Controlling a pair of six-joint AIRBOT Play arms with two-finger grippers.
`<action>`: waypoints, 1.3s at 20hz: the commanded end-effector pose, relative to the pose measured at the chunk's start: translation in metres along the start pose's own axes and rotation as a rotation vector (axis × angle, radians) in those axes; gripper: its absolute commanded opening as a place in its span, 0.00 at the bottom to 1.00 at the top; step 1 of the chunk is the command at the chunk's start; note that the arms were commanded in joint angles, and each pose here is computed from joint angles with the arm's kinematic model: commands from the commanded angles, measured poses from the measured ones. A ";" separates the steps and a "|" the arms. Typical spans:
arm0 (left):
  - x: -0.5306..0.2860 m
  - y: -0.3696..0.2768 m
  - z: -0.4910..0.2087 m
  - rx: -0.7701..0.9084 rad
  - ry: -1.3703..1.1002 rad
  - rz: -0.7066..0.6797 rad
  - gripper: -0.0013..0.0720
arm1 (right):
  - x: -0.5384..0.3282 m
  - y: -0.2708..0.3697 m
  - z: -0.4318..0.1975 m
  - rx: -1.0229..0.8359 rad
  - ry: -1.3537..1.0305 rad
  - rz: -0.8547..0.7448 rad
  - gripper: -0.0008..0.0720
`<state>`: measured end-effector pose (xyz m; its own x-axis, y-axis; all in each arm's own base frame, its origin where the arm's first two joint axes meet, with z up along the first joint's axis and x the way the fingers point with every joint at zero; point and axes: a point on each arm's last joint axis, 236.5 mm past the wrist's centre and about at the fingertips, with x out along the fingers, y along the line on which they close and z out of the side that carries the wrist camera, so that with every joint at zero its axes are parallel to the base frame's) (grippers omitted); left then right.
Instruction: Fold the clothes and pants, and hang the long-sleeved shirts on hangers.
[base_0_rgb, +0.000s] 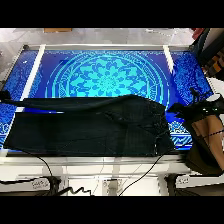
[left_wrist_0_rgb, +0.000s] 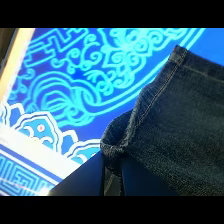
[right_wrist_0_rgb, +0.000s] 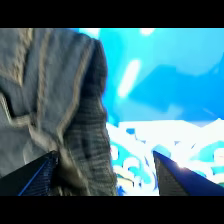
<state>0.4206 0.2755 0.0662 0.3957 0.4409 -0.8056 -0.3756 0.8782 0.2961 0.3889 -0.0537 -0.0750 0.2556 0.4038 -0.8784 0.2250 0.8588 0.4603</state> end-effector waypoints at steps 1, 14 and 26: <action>0.001 -0.014 0.010 -0.017 -0.034 -0.034 0.07 | 0.019 0.012 0.017 0.019 -0.066 0.002 0.96; -0.004 -0.037 0.020 0.006 -0.065 -0.069 0.07 | 0.062 0.033 -0.010 -0.102 0.066 0.178 0.65; -0.030 -0.082 0.062 0.070 -0.229 -0.118 0.07 | -0.010 0.050 0.092 -0.257 -0.253 0.099 0.04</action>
<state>0.4736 0.2137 0.0795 0.5433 0.3626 -0.7572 -0.2800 0.9285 0.2438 0.4691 -0.0142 -0.0497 0.4302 0.5356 -0.7267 -0.0872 0.8258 0.5571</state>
